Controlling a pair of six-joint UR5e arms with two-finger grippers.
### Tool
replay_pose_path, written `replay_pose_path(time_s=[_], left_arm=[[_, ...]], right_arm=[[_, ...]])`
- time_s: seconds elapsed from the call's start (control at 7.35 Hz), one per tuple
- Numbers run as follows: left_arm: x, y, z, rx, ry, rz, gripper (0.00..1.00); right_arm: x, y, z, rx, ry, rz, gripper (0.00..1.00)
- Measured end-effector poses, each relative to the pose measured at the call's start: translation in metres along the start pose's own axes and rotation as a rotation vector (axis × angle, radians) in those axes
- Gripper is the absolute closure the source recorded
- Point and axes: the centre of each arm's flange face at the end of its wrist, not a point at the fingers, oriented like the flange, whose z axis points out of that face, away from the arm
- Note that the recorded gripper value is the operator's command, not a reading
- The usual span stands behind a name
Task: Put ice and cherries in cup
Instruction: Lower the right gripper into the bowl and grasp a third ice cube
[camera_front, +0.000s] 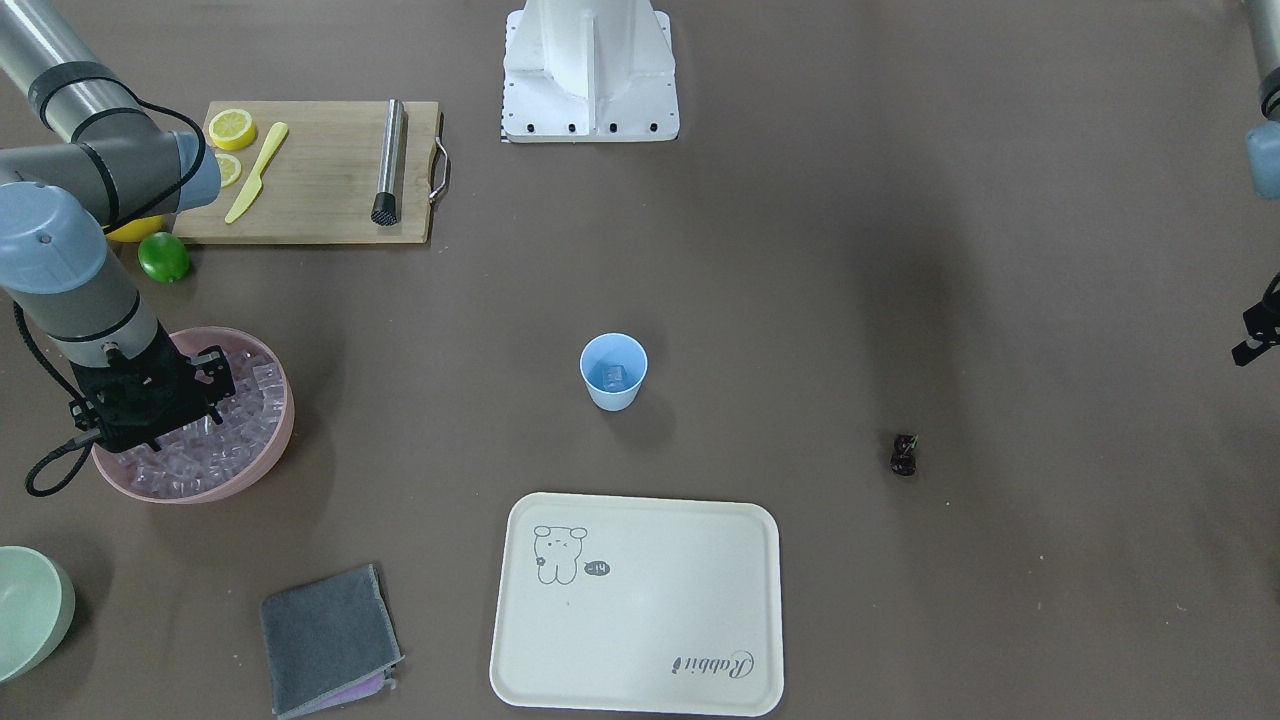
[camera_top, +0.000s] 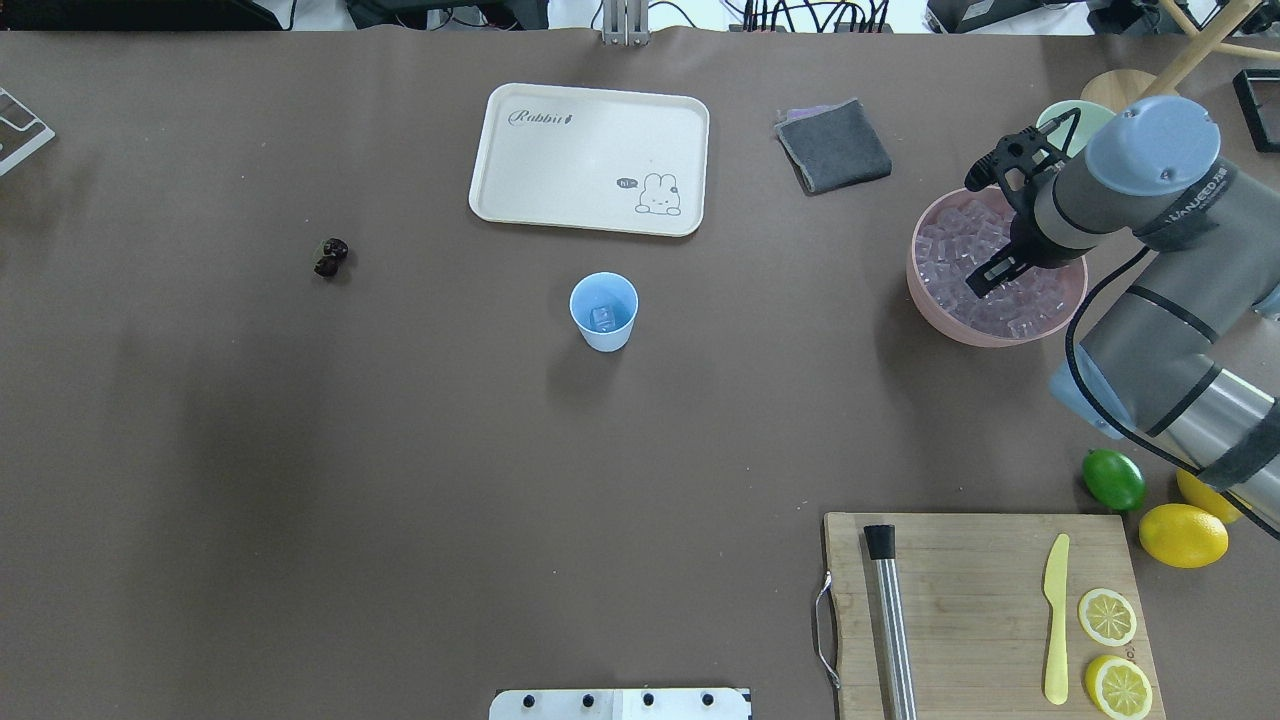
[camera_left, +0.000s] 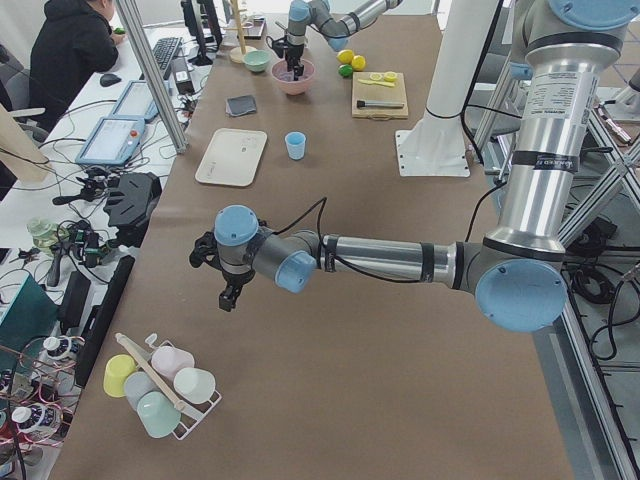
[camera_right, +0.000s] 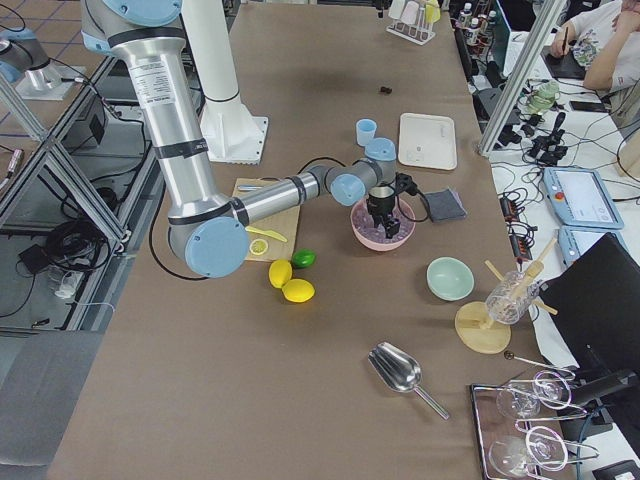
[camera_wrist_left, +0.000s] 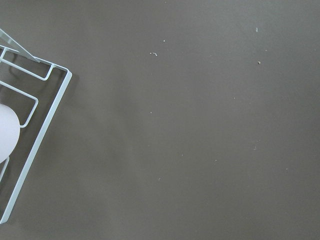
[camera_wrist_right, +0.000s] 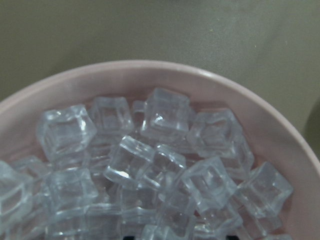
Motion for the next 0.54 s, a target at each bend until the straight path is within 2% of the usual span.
replay_pose_path(time_s=[0.14,0.54], left_arm=[[-0.0003,0.0006,0.0020,-0.004,0.000,-0.001,0.02],[-0.0010,0.0022,0.0058,-0.011,0.001,-0.003,0.02]], right_arm=[[-0.0001,-0.0001,-0.0006,0.001,0.000,0.000,1.00],[-0.0043,-0.0017,-0.0039,0.008,-0.004,-0.005,1.00]])
